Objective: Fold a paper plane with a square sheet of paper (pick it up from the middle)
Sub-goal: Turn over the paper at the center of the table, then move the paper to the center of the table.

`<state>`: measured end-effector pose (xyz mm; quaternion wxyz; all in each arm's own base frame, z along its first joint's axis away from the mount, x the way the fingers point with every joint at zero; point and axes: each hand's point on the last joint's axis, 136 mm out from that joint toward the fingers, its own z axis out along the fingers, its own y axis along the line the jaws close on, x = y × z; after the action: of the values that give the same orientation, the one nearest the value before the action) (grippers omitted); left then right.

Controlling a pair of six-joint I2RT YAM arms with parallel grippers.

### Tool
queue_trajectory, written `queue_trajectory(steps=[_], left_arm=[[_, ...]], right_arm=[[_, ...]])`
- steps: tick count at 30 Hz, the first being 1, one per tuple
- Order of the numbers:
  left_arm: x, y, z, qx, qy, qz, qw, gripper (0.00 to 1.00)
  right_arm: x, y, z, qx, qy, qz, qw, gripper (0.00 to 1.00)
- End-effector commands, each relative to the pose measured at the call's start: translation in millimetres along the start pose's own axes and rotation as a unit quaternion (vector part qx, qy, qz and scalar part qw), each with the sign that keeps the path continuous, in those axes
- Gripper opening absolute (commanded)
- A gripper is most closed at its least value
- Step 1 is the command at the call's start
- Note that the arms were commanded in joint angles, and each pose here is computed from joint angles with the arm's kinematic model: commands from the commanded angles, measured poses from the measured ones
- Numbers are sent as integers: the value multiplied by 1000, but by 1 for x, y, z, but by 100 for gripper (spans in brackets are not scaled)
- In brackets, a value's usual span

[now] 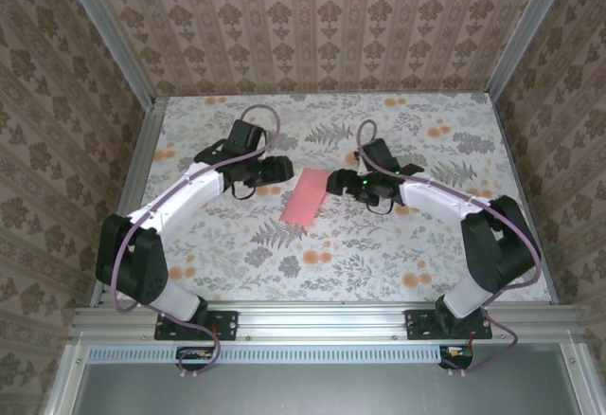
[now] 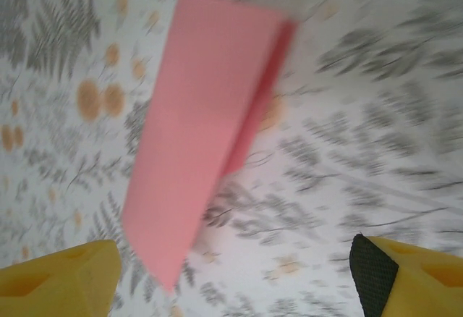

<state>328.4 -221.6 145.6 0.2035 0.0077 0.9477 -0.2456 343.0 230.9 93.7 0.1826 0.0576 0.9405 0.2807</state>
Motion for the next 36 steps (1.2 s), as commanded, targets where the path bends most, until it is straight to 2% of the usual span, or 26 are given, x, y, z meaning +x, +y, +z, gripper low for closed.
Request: queue_trajectory(steps=[1, 5, 9, 16, 21, 27, 36], left_arm=[[3, 2, 2, 35, -2, -34, 999, 65], [15, 7, 15, 40, 14, -45, 998, 60], [12, 22, 24, 34, 12, -68, 997, 57], [25, 25, 42, 39, 48, -82, 995, 48], [38, 35, 57, 18, 77, -100, 992, 44], [54, 38, 74, 16, 113, -112, 987, 42], [71, 25, 90, 26, 149, -110, 982, 41]], right_arm=[[15, 24, 13, -36, 40, 22, 998, 86], [34, 25, 25, -31, 65, 70, 995, 83], [50, 37, 33, -54, 77, 103, 990, 75], [61, 33, 49, -36, 89, 124, 988, 67], [67, 40, 57, -40, 107, 118, 986, 57], [73, 27, 63, -7, 112, 122, 986, 57], [77, 40, 73, -51, 128, 138, 981, 55]])
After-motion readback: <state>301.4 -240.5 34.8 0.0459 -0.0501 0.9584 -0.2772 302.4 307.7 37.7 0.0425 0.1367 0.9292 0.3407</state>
